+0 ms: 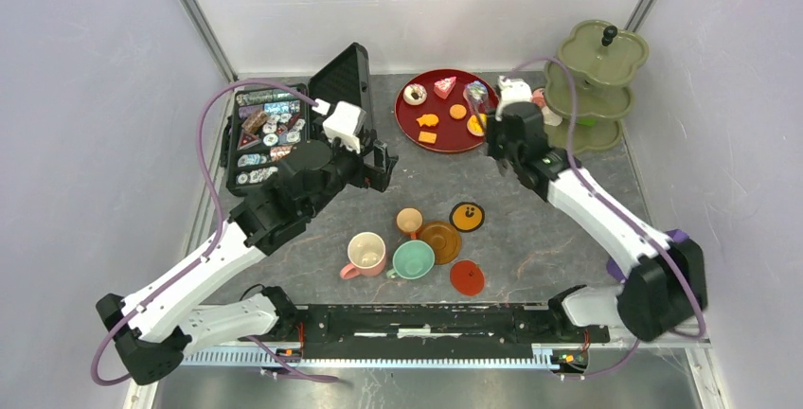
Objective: Serve the afternoon tea
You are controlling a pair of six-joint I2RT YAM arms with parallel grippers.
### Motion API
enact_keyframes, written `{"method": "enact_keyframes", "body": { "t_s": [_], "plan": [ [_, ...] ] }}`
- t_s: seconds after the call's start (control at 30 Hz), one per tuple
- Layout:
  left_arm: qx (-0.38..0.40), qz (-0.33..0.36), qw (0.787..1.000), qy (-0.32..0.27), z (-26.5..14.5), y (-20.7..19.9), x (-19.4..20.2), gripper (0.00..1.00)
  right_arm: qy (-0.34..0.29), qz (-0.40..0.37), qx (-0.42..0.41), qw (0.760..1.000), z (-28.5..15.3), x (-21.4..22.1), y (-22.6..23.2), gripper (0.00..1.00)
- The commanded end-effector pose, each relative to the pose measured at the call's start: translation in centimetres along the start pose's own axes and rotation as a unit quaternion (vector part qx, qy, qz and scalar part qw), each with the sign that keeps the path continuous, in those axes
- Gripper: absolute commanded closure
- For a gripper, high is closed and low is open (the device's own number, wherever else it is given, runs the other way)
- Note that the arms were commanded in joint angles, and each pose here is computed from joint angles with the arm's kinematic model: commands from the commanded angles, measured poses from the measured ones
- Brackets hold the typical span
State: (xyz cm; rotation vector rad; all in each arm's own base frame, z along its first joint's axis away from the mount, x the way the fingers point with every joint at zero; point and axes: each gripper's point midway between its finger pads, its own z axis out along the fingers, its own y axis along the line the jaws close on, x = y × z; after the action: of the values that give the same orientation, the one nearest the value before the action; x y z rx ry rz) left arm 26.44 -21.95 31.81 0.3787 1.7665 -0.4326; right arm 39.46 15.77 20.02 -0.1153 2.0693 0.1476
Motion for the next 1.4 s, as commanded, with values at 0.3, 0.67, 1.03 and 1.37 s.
{"method": "enact_keyframes", "body": {
  "t_s": [0.3, 0.67, 1.03, 1.37],
  "plan": [
    [0.036, -0.052, 0.997, -0.051, -2.8, -0.8, -3.5, 0.00, 0.066, 0.076, 0.110, 0.989, -6.7, 9.6, -12.7, 0.77],
    [0.044, -0.057, 0.996, -0.050, -2.8, -1.1, -3.4, 0.00, 0.049, 0.153, 0.231, 0.960, -8.4, 9.3, -21.0, 0.77],
    [0.037, -0.051, 0.997, -0.039, -2.2, -1.0, -2.8, 0.00, -0.005, 0.201, 0.257, 0.945, -7.4, 6.3, -26.0, 0.77],
    [0.031, -0.044, 0.998, -0.026, -1.5, -1.0, -2.1, 0.00, -0.035, 0.244, 0.250, 0.936, -5.2, 5.1, -27.8, 0.77]
  ]
}}
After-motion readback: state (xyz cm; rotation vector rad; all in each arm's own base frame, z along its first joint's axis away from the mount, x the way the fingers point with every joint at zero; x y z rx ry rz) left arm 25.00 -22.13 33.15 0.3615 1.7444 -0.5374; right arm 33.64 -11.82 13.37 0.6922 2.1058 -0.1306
